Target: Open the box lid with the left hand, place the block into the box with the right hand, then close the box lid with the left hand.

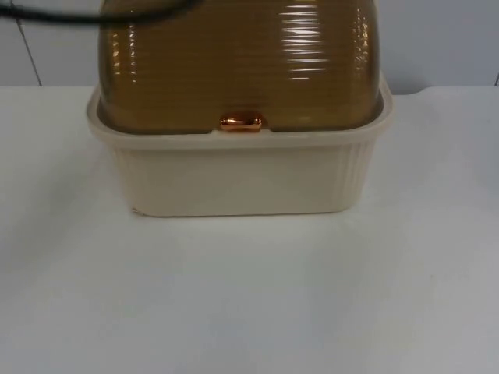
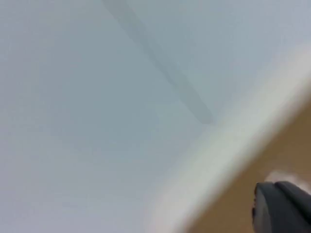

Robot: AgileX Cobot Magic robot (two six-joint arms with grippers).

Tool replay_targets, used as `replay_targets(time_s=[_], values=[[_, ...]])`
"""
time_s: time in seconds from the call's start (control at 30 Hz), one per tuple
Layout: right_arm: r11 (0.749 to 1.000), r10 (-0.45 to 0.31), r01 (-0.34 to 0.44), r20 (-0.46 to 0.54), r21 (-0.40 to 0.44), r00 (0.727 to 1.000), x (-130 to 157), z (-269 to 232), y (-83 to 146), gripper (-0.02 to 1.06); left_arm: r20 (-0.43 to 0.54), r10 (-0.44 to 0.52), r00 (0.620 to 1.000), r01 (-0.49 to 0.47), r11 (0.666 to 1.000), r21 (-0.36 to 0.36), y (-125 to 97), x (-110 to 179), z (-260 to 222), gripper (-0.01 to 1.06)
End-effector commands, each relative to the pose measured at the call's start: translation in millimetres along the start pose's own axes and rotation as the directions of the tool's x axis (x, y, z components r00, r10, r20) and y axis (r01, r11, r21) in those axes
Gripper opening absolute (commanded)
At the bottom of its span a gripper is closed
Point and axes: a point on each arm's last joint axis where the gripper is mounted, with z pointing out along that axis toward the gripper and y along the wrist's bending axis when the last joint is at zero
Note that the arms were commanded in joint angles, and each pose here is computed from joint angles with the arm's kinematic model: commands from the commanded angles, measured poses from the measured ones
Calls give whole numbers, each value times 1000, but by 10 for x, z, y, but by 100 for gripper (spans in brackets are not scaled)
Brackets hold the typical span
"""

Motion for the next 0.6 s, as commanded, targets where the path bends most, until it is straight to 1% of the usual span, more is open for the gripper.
replay_targets(time_s=[0.0,0.03,0.07,0.1,0.13,0.17,0.2,0.23,0.27,0.3,0.33,0.37,0.4,0.43,0.47,0.5,0.53,0.57], values=[[1000,10,-10,7,2,1000,-6,-18,-8,105,-8,-64,998,62,988,-141,210,8,-75,0],[1000,10,-10,7,2,1000,-6,-18,-8,105,-16,-101,995,96,975,-200,326,32,-106,0],[1000,10,-10,6,2,1000,-4,-18,-8,105,-20,-148,989,139,962,-233,423,52,-145,0],[1000,15,-15,1,-1,1000,-1,-18,-5,105,-28,-221,975,207,945,-253,529,94,-181,0],[1000,15,-15,1,-1,1000,-1,-18,-5,105,-28,-221,975,207,945,-253,529,94,-181,0],[1000,26,-26,-7,-7,1000,7,-18,1,105,-33,-364,931,349,912,-218,665,171,-219,0],[999,32,-32,-11,-11,999,10,-18,4,105,-23,-448,894,440,885,-150,729,194,-239,0],[999,43,-43,-15,-17,999,14,-18,10,105,-10,-542,841,539,838,-92,828,244,-246,0],[998,54,-55,-18,-23,998,16,-18,16,105,7,-613,790,612,788,-60,948,304,-254,0],[998,54,-55,-18,-23,998,16,-18,16,105,7,-613,790,612,788,-60,948,304,-254,0],[998,58,-59,-18,-25,998,16,-18,18,105,23,-638,770,638,769,-37,1067,360,-273,0],[998,58,-59,-18,-25,998,16,-18,18,105,35,-678,734,679,733,-45,1163,415,-293,0],[997,65,-65,-19,-28,998,16,-18,21,105,50,-731,680,733,676,-80,1271,484,-317,0],[997,67,-68,-21,-30,998,18,-18,23,105,68,-782,620,784,613,-99,1364,539,-348,0],[997,67,-68,-21,-30,998,18,-18,23,105,61,-799,599,800,593,-92,1413,580,-372,0],[997,67,-68,-21,-30,998,18,-18,23,105,61,-799,599,800,593,-92,1413,580,-372,0],[997,73,-74,-21,-33,997,18,-18,26,105,31,-797,604,797,601,-64,1449,607,-399,0],[997,73,-73,-23,-33,997,20,-18,26,105,-22,-796,605,795,605,-50,1478,650,-406,0]])
